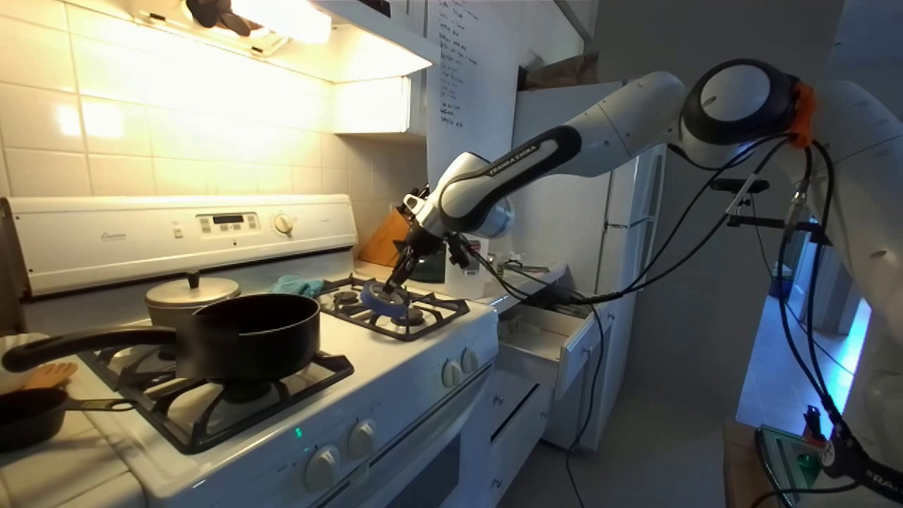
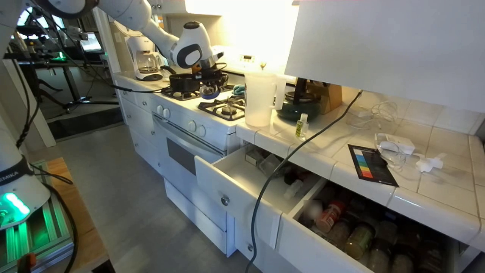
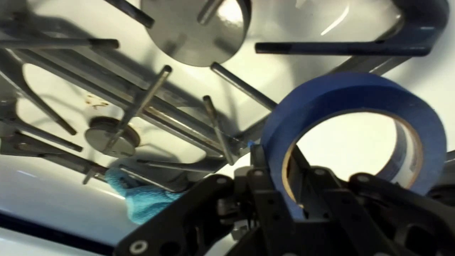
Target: Remove the blue masking tape from the open drawer and put it on the stovetop.
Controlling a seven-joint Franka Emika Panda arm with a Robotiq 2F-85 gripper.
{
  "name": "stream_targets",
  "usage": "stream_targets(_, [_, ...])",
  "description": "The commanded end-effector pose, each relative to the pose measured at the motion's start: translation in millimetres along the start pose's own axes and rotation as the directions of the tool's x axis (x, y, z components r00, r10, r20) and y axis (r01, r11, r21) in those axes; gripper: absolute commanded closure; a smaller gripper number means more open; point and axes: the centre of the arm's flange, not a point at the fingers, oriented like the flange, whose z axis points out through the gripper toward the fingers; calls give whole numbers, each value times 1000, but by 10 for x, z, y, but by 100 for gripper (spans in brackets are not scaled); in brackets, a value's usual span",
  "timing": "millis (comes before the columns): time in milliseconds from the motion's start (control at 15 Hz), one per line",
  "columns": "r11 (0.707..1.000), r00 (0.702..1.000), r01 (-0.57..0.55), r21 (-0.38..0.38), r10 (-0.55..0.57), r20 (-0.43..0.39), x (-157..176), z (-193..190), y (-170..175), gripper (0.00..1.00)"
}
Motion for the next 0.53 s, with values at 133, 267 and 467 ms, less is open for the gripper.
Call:
stream_targets(133, [976,988,132,172,-143,52,213,506,-72,95])
stream_targets(267, [965,981,163,206,-180,66,197,572,-87,95])
stream_targets(467, [950,971,206,236,-229,72,223,551,-54,95])
